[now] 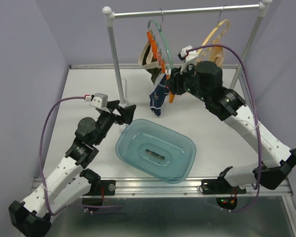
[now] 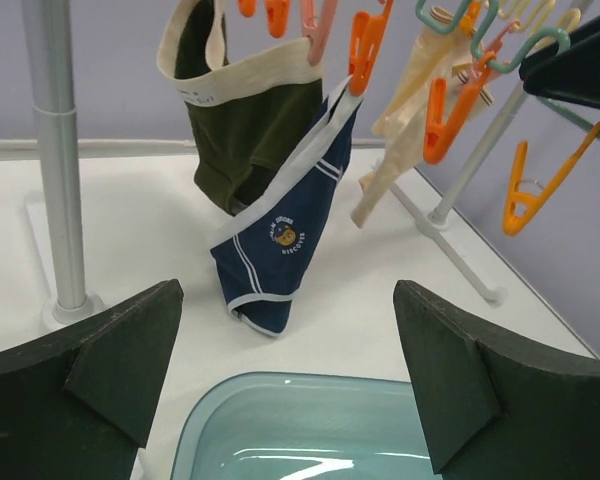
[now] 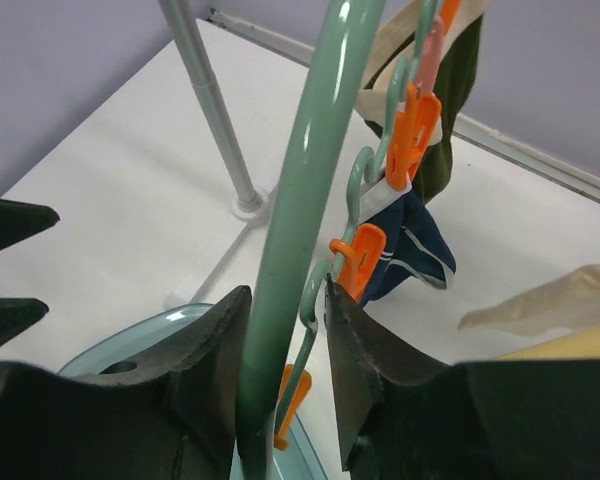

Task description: Remove the underwear clipped to the hanger

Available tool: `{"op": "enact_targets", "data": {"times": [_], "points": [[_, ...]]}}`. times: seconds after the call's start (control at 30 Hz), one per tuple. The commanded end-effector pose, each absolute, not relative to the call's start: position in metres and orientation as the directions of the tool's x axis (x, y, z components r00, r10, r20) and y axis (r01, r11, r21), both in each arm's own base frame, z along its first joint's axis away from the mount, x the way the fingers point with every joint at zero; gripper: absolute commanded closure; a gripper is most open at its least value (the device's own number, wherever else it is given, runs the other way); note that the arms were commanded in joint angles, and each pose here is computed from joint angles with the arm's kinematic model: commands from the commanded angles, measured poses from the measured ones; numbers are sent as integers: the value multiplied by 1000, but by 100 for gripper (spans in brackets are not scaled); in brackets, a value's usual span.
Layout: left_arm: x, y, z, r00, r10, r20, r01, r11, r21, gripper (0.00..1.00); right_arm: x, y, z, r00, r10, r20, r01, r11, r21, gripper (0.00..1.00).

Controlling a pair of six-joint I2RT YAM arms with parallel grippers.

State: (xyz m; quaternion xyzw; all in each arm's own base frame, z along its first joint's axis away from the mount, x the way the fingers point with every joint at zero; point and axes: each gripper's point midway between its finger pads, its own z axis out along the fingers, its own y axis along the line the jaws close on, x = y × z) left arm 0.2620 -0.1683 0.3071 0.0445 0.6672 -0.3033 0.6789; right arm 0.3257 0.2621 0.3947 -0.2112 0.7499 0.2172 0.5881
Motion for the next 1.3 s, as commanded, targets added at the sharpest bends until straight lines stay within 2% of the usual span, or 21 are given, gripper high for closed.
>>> {"op": "enact_targets", "data": {"times": [0.0,0.23,0.37,0.47,0.7,1.27], "points": [[262,-187,334,41,-300,-953,590,777,-219,1,331,242,424,-146,2,-989,-506,859,76,60],[282,-229,348,156,-203,-967,711,702,-33,1,338,202,422,-147,31,-989,-432,897,93,63],[302,-249,358,203,-208,-957,740,672,10,2,339,192,418,-152,34,-988,-418,903,96,63],[321,-270,367,221,-216,-951,776,629,37,6,341,187,414,-159,31,-987,-412,906,95,63],[370,-308,386,225,-282,-933,803,596,14,12,351,173,402,-186,32,-982,-383,918,103,72],[434,-344,395,237,-313,-920,798,603,0,14,356,166,404,-179,51,-982,-381,917,117,74]]}}
